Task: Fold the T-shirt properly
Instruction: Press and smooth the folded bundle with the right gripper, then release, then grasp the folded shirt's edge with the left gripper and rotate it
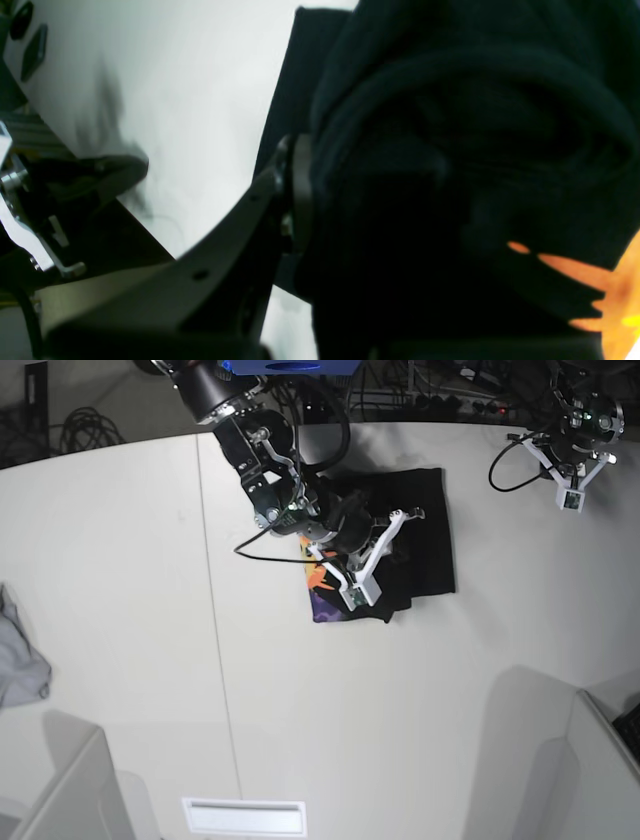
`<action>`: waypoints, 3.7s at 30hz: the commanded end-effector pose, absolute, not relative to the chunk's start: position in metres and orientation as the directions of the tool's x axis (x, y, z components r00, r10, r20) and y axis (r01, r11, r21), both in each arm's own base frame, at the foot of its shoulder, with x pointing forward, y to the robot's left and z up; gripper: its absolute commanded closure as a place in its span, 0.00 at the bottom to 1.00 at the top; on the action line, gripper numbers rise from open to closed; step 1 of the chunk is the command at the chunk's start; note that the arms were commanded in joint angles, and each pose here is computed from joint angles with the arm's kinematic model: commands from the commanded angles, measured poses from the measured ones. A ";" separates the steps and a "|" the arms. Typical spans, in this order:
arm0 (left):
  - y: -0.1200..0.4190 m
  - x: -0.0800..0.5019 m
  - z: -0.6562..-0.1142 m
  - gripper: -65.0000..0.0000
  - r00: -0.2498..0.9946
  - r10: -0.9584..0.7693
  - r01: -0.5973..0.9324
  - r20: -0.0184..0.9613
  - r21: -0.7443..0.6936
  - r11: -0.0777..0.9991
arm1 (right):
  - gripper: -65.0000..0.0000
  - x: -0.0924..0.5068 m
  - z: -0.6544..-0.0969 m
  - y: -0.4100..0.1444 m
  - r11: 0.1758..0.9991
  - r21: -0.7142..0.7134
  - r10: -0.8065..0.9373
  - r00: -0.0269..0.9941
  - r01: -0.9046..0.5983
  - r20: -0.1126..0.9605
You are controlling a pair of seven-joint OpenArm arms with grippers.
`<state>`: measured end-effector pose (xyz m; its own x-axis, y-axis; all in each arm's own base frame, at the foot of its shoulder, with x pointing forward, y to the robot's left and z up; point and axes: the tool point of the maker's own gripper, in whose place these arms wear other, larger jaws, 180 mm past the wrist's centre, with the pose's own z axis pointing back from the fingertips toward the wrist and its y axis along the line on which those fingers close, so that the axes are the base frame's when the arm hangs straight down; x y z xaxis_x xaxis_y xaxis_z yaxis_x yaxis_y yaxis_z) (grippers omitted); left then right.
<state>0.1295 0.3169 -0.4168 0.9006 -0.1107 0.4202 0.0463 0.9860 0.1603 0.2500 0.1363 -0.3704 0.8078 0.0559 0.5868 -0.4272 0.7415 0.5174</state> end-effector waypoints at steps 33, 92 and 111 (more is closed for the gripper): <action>0.348 0.127 -0.398 1.00 0.892 -0.101 0.000 0.440 0.224 0.975 | 0.46 0.197 -0.317 0.213 0.486 0.374 0.379 0.576 -0.790 0.724; 0.349 0.143 -0.344 0.85 0.773 -0.058 -0.048 0.632 0.148 0.988 | 1.00 0.280 -0.314 0.158 0.663 0.369 0.175 0.615 -0.651 0.769; 0.207 0.221 -0.356 0.29 0.703 0.016 0.181 0.711 -0.200 0.963 | 1.00 0.265 -0.340 -0.066 0.929 0.279 -0.036 0.692 -0.243 0.721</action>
